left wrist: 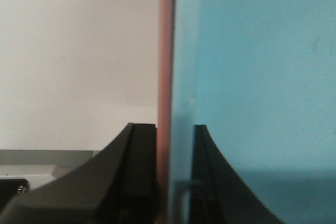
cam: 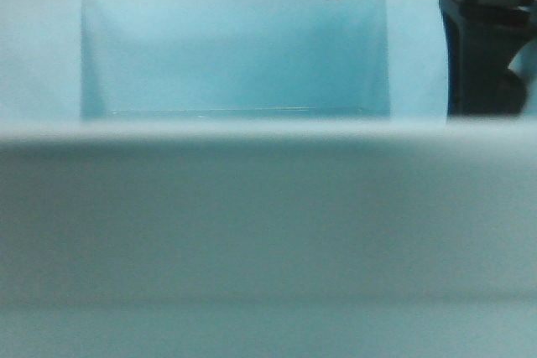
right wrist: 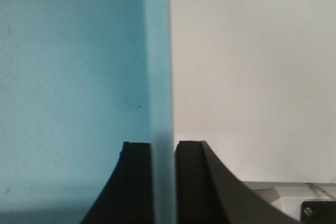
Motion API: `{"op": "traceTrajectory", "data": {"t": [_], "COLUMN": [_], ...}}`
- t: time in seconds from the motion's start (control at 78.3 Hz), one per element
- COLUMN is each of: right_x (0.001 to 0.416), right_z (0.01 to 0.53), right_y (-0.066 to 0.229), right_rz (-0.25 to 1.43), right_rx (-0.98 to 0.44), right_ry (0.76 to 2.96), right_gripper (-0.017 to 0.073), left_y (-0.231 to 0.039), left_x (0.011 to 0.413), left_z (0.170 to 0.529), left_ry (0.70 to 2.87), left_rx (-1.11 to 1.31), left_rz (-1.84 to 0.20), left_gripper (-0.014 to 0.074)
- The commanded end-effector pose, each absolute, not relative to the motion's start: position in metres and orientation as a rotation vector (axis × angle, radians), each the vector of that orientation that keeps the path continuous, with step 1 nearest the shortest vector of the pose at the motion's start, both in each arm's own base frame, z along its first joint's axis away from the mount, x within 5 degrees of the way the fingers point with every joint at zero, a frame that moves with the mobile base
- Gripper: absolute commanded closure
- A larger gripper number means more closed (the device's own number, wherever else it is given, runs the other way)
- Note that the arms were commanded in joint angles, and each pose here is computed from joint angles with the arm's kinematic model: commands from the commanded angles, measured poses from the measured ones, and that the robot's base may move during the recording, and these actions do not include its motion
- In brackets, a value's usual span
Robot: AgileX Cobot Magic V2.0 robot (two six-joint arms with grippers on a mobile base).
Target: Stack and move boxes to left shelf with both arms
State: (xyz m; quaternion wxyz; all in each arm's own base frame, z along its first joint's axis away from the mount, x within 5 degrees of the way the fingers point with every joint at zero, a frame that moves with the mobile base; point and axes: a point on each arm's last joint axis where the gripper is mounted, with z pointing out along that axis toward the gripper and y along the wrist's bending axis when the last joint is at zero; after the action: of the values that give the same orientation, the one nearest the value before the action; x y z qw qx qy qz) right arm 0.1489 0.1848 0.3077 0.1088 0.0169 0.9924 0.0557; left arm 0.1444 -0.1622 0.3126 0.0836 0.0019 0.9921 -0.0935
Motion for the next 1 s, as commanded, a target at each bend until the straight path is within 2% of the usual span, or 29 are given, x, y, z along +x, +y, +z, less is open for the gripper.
{"op": "traceTrajectory", "data": {"t": [0.0, 0.983], "right_x": [0.1482, 0.1482], "right_z": [0.3241, 0.3241], "right_y": [0.1769, 0.1769], "right_rz": [0.163, 0.163], "right_rx": [0.051, 0.051], "right_ry": [2.861, 2.861], "right_gripper": [0.0508, 0.0508], "left_y": [-0.1549, -0.1549], "left_x": [0.1358, 0.1358], "left_z": [0.3247, 0.3247], "left_ry": [2.987, 2.987], "left_rx": [0.02, 0.02], "left_rz": [-0.244, -0.244], "left_gripper": [0.0596, 0.0596]}}
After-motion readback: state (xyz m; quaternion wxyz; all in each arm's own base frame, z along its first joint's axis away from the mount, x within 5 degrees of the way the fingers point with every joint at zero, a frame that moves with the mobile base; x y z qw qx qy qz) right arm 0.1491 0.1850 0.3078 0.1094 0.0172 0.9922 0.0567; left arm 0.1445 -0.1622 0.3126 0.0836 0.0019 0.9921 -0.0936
